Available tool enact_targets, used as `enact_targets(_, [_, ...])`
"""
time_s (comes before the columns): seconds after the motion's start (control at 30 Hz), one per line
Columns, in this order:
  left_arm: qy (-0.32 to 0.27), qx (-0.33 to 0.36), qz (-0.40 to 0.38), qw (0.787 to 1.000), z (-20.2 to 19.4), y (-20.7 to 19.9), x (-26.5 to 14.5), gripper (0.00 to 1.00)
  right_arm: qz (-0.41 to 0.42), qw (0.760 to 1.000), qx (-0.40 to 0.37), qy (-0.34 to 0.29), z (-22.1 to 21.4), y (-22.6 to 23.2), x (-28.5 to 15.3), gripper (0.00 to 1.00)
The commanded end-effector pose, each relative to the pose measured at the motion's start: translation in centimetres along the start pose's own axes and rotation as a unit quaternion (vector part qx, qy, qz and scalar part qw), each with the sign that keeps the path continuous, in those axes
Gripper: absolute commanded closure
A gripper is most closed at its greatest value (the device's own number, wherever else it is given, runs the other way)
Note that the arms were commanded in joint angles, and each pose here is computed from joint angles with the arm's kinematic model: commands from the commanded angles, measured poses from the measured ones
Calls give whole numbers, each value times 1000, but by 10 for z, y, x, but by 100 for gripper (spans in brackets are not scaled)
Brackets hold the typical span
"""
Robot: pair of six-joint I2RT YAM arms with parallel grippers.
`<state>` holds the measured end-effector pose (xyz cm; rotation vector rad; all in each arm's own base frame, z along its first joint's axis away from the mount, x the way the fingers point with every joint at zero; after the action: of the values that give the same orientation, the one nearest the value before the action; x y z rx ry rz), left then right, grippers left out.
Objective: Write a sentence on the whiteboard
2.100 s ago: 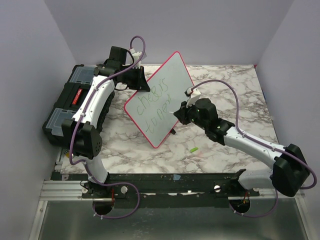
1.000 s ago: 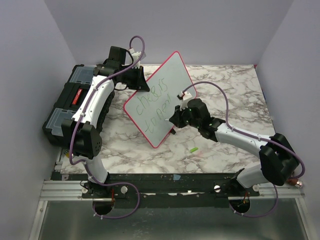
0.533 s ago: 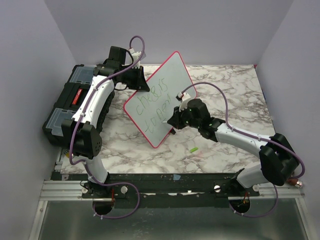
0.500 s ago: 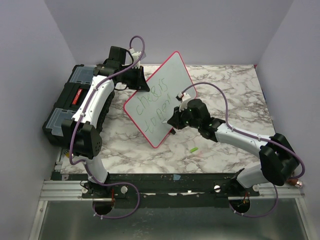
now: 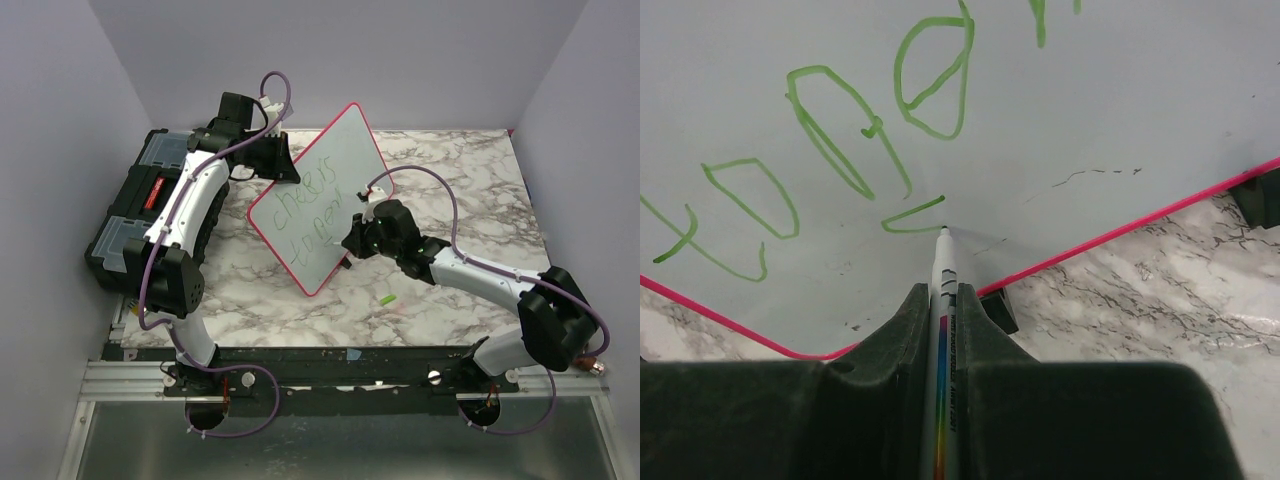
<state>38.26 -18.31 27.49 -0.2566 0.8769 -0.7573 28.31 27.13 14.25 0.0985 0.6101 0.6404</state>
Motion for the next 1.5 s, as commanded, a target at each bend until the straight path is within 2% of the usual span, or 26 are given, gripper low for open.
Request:
enact_targets(0.0, [-12, 46, 46, 998, 9, 14, -3, 100, -26, 1000, 3, 12, -11, -8, 1, 99])
enact_targets(0.37, [-14, 47, 45, 998, 9, 12, -5, 100, 4, 999, 4, 39, -23, -1, 2, 99])
enact_targets(0.9, [-14, 47, 46, 998, 9, 13, -5, 100, 53, 998, 2, 46, -26, 13, 0, 99])
enact_targets(1.03, [-14, 47, 45, 998, 9, 13, -4, 100, 71, 997, -1, 20, -18, 18, -8, 99])
enact_targets(1.2, [-14, 47, 41, 998, 10, 13, -2, 100, 57, 997, 7, -49, 4, 16, -27, 99])
enact_targets(1.33, [-12, 48, 48, 998, 9, 16, -1, 100, 6, 994, 17, -109, 24, 2, -37, 99])
enact_targets(1.47, [-11, 50, 49, 997, 8, 17, -2, 100, -50, 992, 25, -114, 29, -13, -33, 99])
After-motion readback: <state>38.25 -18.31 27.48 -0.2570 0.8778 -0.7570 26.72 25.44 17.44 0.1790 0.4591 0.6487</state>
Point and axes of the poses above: each gripper's point midway between its finger pads, its own x axis out along the fingers, its own y axis along the line the jaws close on, z = x × y, the point moved 3 cm from there along -x, back along the fingers, and after that the axes turned 1 degree about -x, right-handed, at the moved point
